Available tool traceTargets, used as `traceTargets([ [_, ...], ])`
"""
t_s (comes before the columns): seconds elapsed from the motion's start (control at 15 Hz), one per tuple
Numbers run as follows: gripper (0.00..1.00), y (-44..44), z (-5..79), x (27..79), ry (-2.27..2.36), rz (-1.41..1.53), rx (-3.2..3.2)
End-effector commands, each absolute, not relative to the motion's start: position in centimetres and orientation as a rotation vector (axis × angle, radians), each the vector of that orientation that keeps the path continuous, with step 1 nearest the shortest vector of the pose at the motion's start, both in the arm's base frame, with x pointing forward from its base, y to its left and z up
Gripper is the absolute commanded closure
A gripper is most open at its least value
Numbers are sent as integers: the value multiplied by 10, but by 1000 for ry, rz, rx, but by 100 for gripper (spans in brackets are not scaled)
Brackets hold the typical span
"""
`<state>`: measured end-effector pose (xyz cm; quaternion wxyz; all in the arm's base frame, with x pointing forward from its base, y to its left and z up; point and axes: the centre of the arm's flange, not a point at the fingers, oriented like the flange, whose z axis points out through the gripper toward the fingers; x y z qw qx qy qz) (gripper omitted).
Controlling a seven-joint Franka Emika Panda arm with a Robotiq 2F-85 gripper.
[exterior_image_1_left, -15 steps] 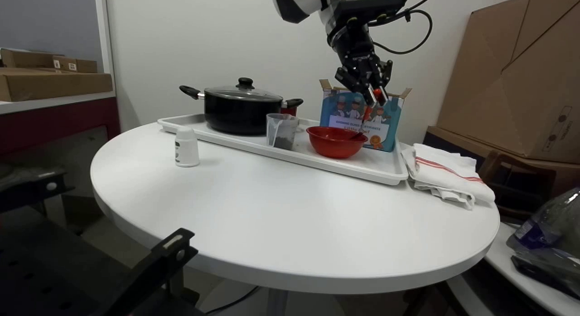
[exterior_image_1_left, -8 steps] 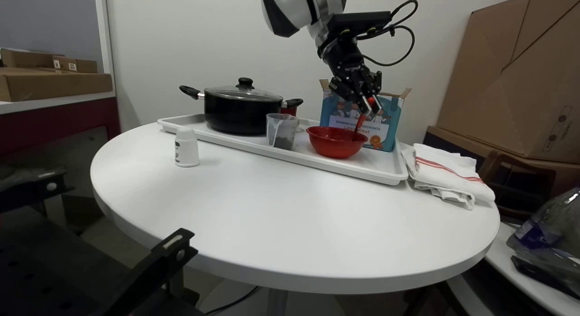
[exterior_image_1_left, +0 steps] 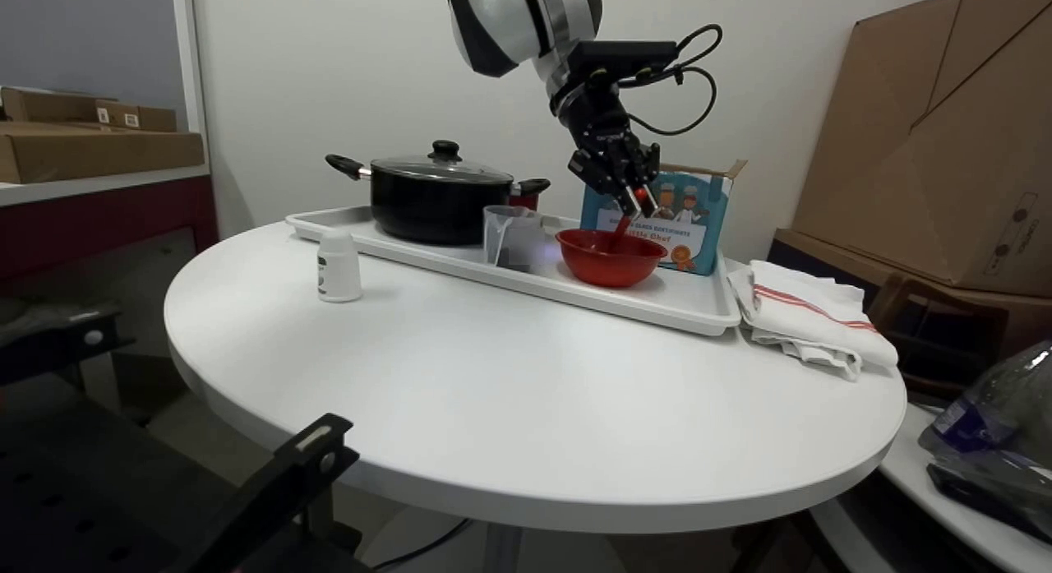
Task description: Use the spoon to scoop some of the contents of the red bowl and put them in the colourless container
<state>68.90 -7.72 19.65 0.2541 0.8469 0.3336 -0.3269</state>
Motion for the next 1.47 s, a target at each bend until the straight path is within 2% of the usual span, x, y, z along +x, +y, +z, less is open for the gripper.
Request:
traceTargets([
  [0.0,89,-77,199,688,859,-916,2456],
  [0.73,89,-115,199,670,585,-893,2982],
  [1.4,89,-113,227,672,540,-767,3148],
])
